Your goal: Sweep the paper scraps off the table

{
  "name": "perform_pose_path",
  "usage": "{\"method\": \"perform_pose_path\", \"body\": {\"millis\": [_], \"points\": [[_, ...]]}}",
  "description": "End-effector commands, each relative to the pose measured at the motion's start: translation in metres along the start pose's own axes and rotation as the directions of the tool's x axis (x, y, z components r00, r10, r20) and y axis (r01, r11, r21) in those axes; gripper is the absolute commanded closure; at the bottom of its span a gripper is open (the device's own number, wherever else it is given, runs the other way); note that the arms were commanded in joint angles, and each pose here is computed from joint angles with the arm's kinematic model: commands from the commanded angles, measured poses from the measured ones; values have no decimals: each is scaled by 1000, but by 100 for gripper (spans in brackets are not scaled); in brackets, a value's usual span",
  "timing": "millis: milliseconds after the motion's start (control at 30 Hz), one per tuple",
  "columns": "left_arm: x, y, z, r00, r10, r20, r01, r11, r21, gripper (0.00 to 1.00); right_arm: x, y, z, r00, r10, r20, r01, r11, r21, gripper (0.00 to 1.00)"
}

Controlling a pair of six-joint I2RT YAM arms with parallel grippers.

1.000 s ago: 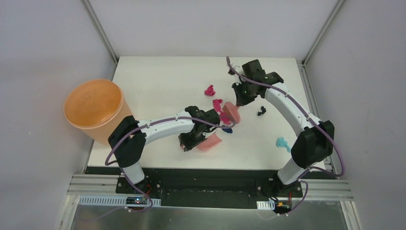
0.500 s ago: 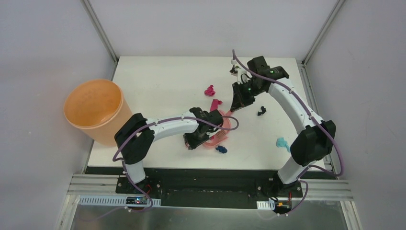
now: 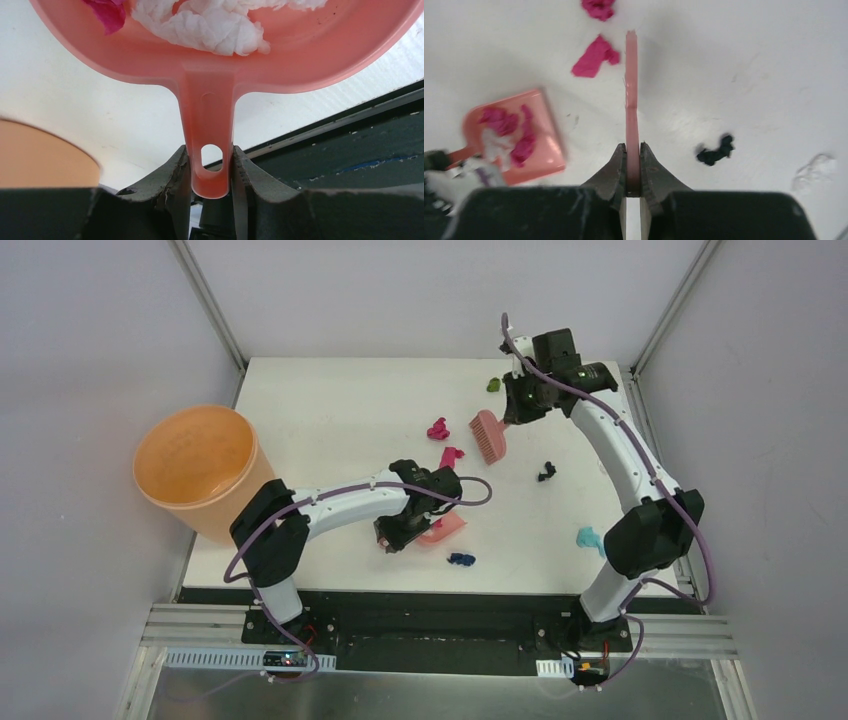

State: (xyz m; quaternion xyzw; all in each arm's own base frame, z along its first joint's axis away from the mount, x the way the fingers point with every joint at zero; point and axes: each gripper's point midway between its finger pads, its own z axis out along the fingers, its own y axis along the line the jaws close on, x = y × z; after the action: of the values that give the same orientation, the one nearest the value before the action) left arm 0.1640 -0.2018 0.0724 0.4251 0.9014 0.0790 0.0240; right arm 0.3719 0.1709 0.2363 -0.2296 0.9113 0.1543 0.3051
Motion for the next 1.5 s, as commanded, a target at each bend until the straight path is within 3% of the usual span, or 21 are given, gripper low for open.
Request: {"method": "perform_pose_path", "body": {"millis": [0,167,267,467,733,900,1033,1200,1367,1467], "points": [[4,15,-22,998,-65,2,65,997,-36,100,-40,-46,17,977,-196,81,161,934,320,100],[-2,20,-19,996,-89,-6,89,996,4,100,-41,-34,51,954,-299,-12,284,894,346,100],[-5,18,-12,997,-82,-17,82,996,30,100,-22,-6,74,912,-396,-105,410,892,193,100],[-8,16,6,996,-61,-65,63,997,41,100,16,43,89,896,-423,-135,422,906,-33,100],[-17,21,18,995,-72,-62,75,996,50,100,81,98,63,835,-501,-229,442,857,-266,100],[-25,19,21,997,-66,-35,68,995,66,100,98,135,21,860,-462,-219,332,830,-448,100],[-25,21,21,997,-71,-18,72,996,55,100,92,137,-1,874,-453,-179,341,832,-438,100],[-26,25,17,996,-82,31,81,996,39,100,72,99,-4,915,-370,-159,322,910,-261,100],[-38,26,4,981,-97,168,89,994,56,100,61,58,-1,952,-264,-155,245,960,-134,100],[-43,35,-9,963,-110,248,107,994,24,100,56,46,-7,972,-199,-128,181,974,-137,100]]}}
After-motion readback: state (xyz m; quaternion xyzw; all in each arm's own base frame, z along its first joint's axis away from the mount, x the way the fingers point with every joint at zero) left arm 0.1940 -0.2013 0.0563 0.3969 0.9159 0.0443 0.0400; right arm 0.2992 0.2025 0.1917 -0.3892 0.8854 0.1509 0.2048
